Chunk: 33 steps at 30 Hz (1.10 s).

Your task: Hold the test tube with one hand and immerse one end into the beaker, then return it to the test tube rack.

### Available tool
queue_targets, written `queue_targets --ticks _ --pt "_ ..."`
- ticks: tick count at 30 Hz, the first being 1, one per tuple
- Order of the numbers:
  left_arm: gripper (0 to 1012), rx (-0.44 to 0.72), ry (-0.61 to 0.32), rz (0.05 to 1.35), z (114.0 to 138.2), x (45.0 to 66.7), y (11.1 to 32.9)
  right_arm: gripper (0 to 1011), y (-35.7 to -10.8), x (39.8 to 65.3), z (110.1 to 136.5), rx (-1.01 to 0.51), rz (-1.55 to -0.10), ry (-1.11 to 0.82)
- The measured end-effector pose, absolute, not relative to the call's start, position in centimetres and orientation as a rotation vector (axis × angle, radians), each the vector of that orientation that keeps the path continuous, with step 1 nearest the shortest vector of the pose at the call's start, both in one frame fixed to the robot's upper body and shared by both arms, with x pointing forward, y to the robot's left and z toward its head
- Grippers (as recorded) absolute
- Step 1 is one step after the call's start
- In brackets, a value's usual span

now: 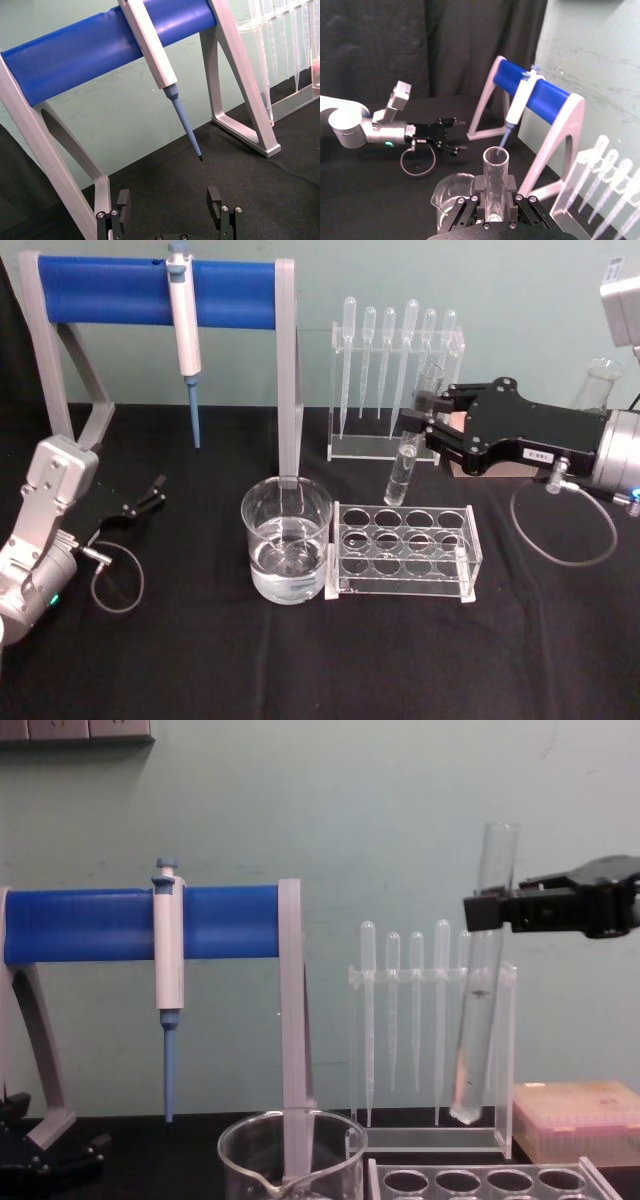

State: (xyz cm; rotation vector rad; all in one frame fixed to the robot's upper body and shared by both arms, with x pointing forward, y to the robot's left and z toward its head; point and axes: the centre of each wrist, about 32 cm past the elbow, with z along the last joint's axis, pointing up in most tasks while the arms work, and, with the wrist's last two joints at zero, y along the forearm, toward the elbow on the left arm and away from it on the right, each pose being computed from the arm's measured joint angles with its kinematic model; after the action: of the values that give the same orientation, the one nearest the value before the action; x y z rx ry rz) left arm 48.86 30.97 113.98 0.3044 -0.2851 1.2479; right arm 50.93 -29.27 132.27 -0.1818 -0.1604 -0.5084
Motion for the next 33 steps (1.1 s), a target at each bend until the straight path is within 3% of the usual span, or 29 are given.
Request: queue_targets --ticks 18,33 --pt "1000 0.304 -0.285 1.248 114.0 48.9 31.0 241 -25.6 52.0 135.1 -0.117 -0.394 -0.176" --pt "1000 0.304 -0.285 1.248 114.0 48.9 31.0 241 -23.5 52.2 134.4 -0.120 -0.360 -0.159"
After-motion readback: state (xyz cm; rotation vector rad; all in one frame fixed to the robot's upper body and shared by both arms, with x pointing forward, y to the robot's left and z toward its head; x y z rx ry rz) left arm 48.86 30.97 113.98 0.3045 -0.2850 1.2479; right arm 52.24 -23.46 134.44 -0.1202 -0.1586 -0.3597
